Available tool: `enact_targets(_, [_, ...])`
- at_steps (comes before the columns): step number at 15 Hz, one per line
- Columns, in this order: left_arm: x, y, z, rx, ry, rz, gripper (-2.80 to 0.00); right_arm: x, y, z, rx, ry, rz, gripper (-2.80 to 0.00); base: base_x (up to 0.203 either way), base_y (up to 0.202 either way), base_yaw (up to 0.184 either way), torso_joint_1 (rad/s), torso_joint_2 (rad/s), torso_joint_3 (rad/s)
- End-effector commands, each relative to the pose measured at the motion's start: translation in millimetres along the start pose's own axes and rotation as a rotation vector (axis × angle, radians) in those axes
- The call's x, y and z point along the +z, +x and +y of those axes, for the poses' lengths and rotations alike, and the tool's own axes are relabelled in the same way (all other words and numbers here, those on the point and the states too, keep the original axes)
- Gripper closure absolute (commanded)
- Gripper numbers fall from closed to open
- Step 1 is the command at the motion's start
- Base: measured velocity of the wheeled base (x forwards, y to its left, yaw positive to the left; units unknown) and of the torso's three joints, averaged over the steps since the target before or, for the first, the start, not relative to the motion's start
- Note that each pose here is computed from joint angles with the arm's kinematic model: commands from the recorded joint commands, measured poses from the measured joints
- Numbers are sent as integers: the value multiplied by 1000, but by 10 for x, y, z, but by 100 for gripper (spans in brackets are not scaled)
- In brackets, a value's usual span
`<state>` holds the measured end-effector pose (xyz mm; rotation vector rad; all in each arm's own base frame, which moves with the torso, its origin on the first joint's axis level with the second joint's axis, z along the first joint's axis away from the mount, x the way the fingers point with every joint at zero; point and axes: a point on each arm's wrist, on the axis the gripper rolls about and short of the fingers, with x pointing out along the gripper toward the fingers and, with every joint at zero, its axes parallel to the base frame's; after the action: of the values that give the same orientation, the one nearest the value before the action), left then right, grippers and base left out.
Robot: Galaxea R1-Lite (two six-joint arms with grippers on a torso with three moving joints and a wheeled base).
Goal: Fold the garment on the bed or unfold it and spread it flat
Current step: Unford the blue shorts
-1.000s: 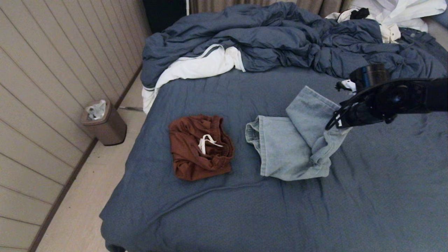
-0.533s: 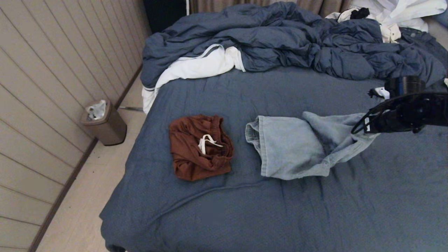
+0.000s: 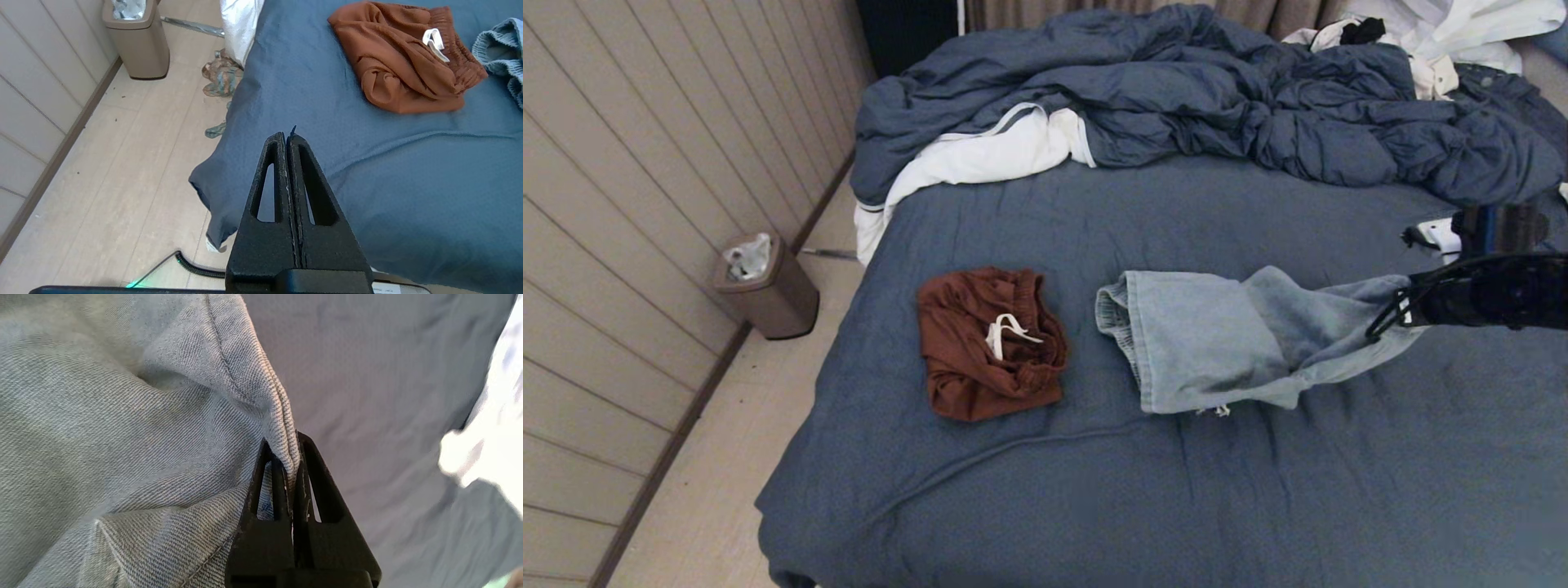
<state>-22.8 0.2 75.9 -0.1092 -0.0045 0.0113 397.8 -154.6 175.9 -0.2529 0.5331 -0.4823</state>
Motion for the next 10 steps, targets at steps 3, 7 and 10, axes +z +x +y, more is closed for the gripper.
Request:
enact_targets(3, [1, 1, 0, 1, -1, 1, 0, -156, 43, -72, 13, -24, -27, 0, 0, 0, 0, 0, 0, 0])
enact_targets(7, [1, 1, 0, 1, 0, 1, 0, -464, 119, -149, 16, -13, 6, 0, 0, 0, 0, 0, 0, 0])
enact_targets(10, [1, 1, 0, 1, 0, 1, 0, -585, 129, -136, 16, -16, 16, -280, 0, 0, 0, 0, 0, 0])
